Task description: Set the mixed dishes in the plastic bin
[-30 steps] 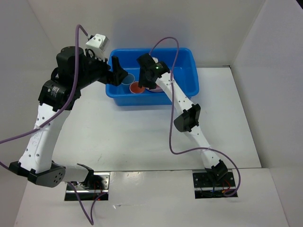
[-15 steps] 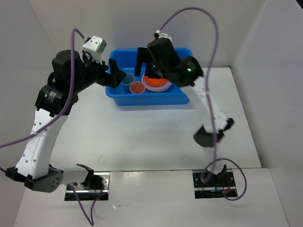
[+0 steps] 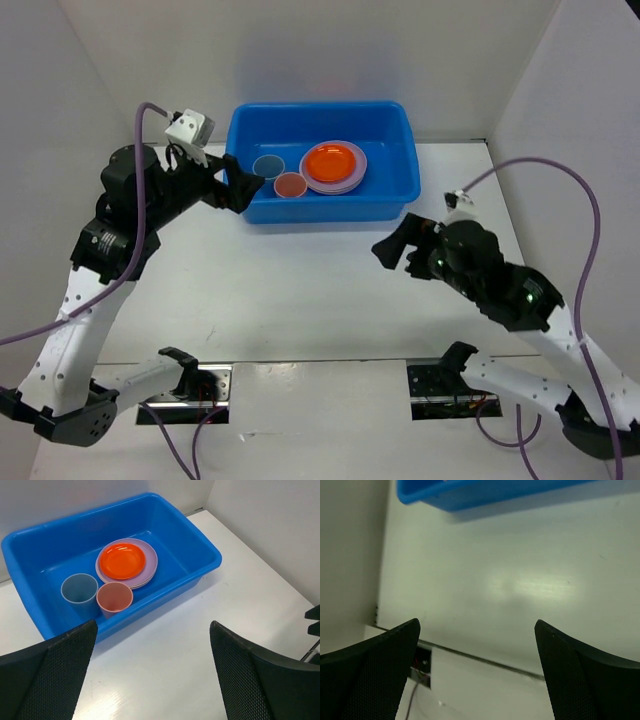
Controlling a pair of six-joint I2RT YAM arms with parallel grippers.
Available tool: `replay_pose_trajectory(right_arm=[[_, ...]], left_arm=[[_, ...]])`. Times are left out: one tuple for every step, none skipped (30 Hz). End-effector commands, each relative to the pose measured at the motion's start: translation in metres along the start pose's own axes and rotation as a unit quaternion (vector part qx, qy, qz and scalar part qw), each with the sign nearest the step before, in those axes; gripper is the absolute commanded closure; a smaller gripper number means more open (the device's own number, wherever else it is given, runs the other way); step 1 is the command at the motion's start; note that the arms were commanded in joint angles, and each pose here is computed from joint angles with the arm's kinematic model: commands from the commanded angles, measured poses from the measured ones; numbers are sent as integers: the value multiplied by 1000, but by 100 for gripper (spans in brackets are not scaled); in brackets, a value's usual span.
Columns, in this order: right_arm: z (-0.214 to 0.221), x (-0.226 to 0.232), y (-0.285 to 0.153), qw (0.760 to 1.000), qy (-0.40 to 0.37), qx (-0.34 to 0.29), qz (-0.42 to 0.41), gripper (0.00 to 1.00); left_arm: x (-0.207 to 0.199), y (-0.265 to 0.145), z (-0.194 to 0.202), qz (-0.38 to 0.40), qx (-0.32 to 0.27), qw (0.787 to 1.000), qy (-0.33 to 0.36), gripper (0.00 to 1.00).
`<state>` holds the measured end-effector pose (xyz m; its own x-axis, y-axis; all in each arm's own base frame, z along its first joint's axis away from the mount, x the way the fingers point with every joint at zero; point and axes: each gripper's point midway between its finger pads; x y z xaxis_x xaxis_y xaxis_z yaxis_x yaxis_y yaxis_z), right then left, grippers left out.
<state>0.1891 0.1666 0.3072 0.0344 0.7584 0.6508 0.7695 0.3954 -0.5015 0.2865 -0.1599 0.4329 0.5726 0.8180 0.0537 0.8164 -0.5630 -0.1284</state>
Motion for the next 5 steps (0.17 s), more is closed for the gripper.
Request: replay_pose_trajectory(right_arm=[[-33, 38, -20, 983, 64, -88, -151, 0], [-32, 31, -19, 982, 62, -95, -152, 0], [-31, 22, -12, 984, 58, -101, -137, 0], [-30, 7, -2, 989, 40, -99, -101, 0], [-27, 5, 5, 991, 30, -88, -93, 0]], left_arm=[[1, -11, -24, -8, -55, 998, 3, 1], [1, -11, -22, -8, -51, 999, 2, 1], [3, -13, -18, -15, -49, 999, 1, 1], [4, -16, -20, -22, -53, 998, 2, 1], [6, -14, -12, -26, -40, 999, -1, 1]])
Point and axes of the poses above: each gripper's point midway between its finger pads, its own y axis out along the fingers, its own x axis along the line the jaws close on, z = x × y, and after that the axes turned 11 degrees about y, right-handed
